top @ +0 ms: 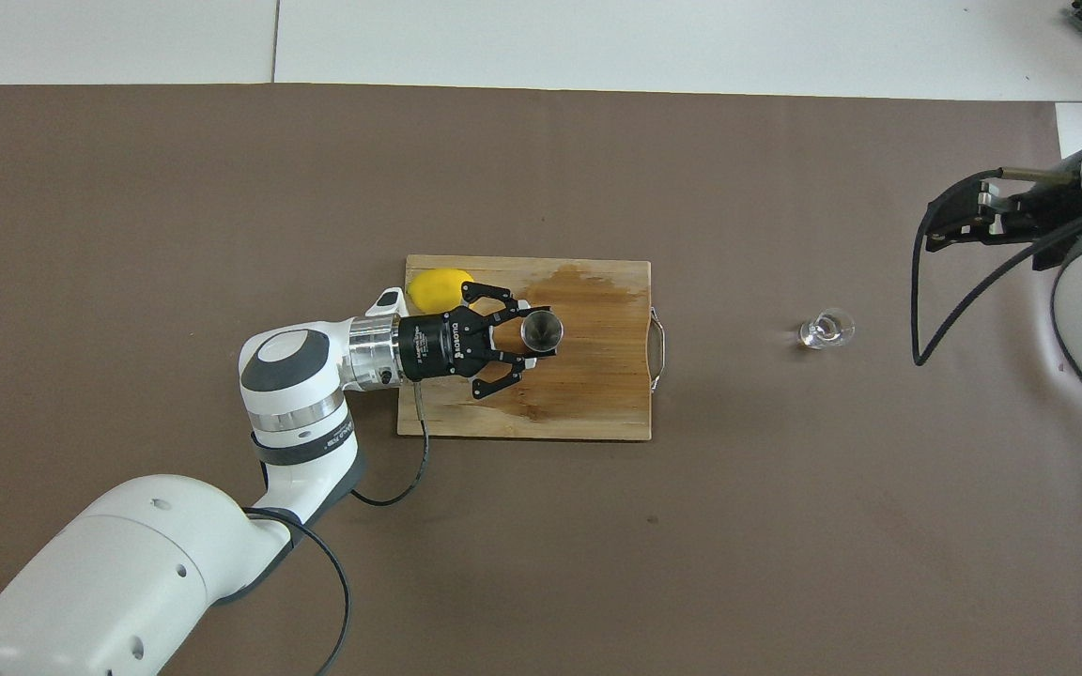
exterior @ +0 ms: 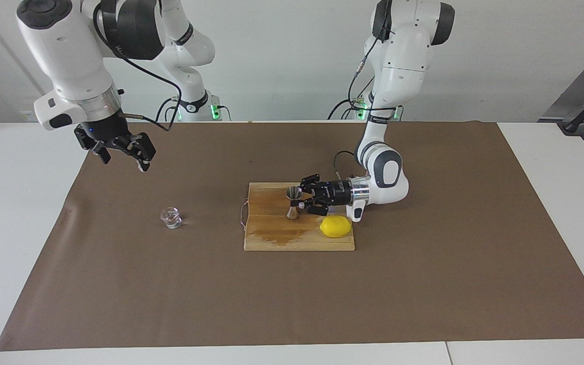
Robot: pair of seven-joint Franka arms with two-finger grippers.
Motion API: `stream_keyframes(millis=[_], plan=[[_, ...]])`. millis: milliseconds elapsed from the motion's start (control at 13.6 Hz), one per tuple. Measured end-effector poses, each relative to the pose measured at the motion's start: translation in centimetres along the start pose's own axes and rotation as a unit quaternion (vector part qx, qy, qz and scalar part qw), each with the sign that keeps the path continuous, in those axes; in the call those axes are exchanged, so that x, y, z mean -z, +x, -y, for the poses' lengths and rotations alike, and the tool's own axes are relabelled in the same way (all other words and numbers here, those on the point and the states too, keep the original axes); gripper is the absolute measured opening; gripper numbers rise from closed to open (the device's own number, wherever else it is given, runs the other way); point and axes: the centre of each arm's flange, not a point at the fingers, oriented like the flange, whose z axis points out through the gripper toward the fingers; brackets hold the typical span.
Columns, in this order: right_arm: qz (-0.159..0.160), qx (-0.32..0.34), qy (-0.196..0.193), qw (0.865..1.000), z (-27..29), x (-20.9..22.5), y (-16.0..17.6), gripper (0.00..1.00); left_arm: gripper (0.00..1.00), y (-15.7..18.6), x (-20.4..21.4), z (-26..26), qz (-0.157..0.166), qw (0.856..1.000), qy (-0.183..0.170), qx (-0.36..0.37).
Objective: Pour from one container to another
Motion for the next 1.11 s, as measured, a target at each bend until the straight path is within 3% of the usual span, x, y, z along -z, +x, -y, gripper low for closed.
stream_keyframes(millis=[885, 1032, 1106], plan=[[0.000, 0.000, 0.000, 1.000, 0.00, 0.00, 0.00, 1.00, 0.48, 0.13, -0.13, -0.02, -0.012, 1.000, 0.000, -0.004], [0.001, 0.004, 0.000, 1.000, -0.04, -0.02, -0.02, 1.00, 0.51, 0.44, -0.16, 0.08, -0.021, 1.000, -0.002, -0.003], [0.009, 0.010, -0.002, 1.000, -0.27, -0.03, -0.25, 1.00, 0.63, 0.49, -0.24, 0.13, -0.023, 1.000, -0.002, -0.003]])
